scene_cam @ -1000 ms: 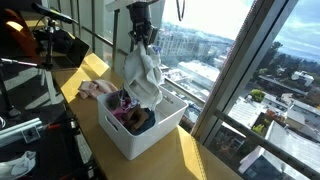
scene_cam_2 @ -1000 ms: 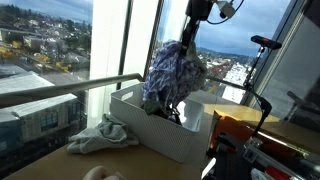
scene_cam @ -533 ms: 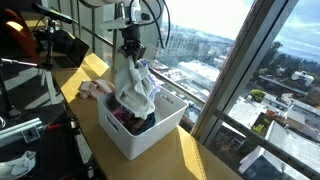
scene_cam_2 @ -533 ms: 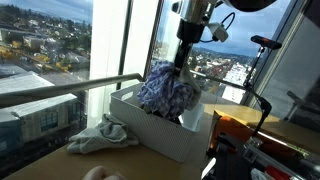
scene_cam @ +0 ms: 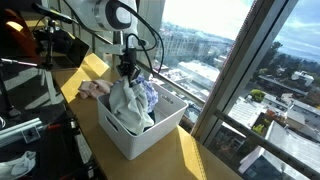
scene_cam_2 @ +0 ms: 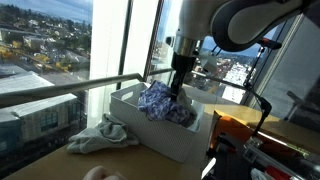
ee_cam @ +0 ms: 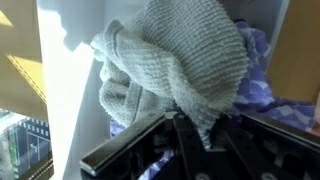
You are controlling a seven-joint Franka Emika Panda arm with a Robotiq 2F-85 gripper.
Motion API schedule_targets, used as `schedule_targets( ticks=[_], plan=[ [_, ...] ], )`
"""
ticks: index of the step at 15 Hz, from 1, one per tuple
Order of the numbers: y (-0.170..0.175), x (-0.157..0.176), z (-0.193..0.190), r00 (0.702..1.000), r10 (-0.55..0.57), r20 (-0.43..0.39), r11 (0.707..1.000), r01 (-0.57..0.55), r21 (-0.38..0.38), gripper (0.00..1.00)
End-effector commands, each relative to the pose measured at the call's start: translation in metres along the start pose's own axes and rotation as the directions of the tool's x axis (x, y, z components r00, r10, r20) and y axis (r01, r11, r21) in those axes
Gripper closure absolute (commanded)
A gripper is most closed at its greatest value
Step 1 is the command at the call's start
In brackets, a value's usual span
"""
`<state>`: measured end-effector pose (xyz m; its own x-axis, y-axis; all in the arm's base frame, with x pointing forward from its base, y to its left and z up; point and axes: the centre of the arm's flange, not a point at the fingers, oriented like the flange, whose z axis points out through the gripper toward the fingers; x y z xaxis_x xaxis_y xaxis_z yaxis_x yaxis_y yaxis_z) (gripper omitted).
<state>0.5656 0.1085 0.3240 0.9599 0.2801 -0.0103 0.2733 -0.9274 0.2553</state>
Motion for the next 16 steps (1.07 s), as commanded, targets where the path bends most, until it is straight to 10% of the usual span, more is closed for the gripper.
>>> schedule_targets(
  ticks=[1, 9, 14, 15, 16],
  plan=[
    [0.019, -0.004, 0.036, 0.999, 0.034, 0.006, 0.999, -0.034, -0.001, 0.96],
    [0.088, -0.023, 0.071, 0.991, 0.117, 0.059, 0.992, -0.115, -0.043, 0.96],
    [0.068, -0.02, 0.098, 0.99, 0.12, 0.076, 0.993, -0.119, -0.018, 0.96],
    [0.062, -0.018, 0.103, 0.99, 0.116, 0.081, 0.993, -0.115, -0.018, 0.59],
    [0.057, -0.017, 0.107, 0.99, 0.107, 0.087, 0.994, -0.106, -0.014, 0.57]
  ],
)
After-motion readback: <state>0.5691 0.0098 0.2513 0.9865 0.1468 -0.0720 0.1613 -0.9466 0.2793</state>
